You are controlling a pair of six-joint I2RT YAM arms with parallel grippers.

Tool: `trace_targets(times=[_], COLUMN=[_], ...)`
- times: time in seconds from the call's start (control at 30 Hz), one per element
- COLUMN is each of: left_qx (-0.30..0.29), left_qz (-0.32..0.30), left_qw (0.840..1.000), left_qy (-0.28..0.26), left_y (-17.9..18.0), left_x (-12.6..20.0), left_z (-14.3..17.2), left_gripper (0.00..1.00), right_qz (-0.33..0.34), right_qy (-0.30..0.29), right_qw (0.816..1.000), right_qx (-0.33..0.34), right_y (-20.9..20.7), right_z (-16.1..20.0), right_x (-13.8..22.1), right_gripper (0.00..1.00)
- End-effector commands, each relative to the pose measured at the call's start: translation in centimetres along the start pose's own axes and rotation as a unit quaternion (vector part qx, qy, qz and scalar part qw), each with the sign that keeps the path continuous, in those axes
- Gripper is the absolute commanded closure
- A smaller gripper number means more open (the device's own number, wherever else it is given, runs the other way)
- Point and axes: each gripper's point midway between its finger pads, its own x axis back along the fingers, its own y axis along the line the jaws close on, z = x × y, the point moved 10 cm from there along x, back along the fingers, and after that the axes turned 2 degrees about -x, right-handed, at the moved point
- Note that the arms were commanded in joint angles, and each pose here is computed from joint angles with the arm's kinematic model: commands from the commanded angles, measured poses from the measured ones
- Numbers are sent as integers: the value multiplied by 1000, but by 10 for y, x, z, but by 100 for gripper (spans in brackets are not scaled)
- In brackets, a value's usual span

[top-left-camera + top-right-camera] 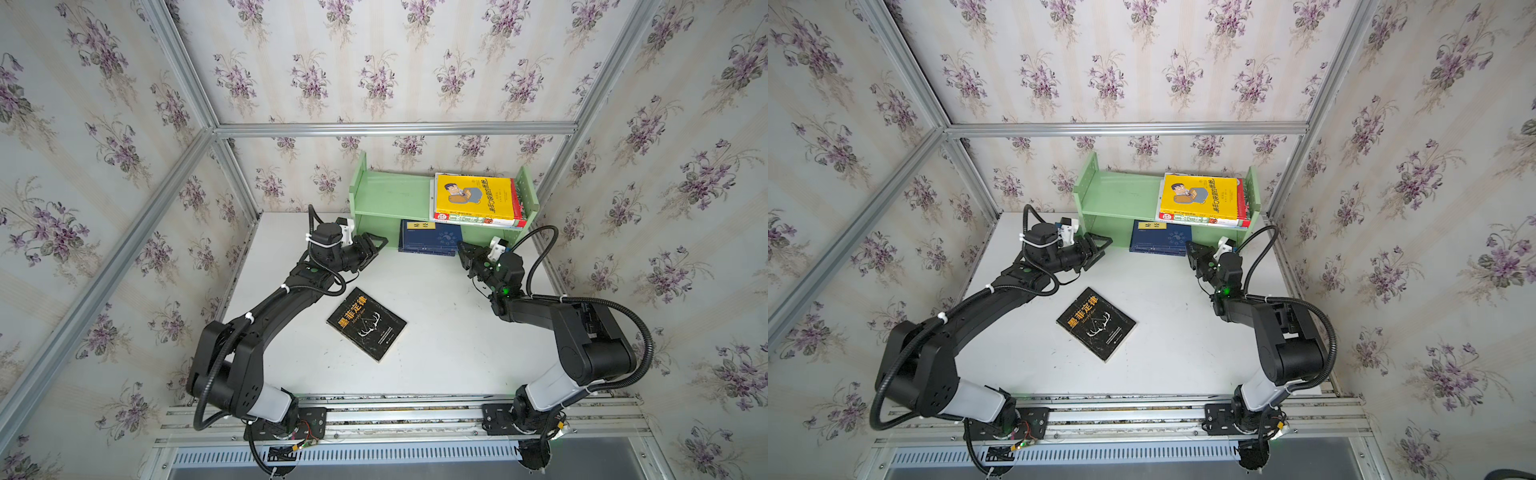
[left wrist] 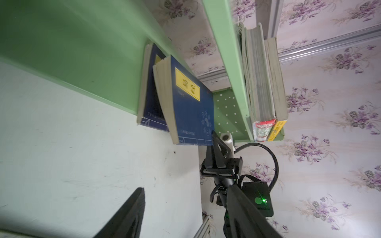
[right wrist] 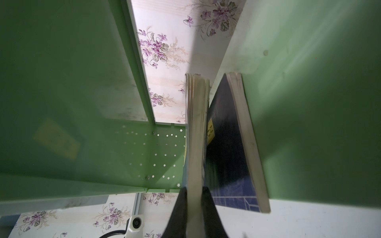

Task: Stacking books/files
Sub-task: Place the book at the bookshelf.

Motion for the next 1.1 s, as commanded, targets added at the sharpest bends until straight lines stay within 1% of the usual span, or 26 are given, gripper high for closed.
trace_targets(times=[0.0, 0.1, 0.23, 0.5, 0.7, 1.07], left_qx=[-34, -55, -64, -62, -56, -55], left_qz=[-39, -32, -31, -33, -35, -29], left_qw=[999, 998, 997, 997, 998, 998], left_qy=[-17, -18, -17, -18, -16, -6], left_y=[5, 1, 0, 3, 8, 8], left_x=[15, 23, 28, 31, 31, 27], left_z=[-3, -8, -9, -15, -20, -24], left_gripper=[27, 26, 24, 23, 23, 23], right_qz=[-54, -65, -63, -35, -14, 2], right_qy=[-13, -29, -22, -47, -66, -63], right_qw=[997, 996, 996, 994, 993, 993], right_qx=[44, 51, 64, 90, 92, 102], right_y=[19, 19, 17, 11, 1, -5], right_z=[1, 1, 6, 12, 15, 17], right_x=[-7, -10, -19, -23, -12, -15], right_gripper=[100, 99, 99, 99, 99, 97])
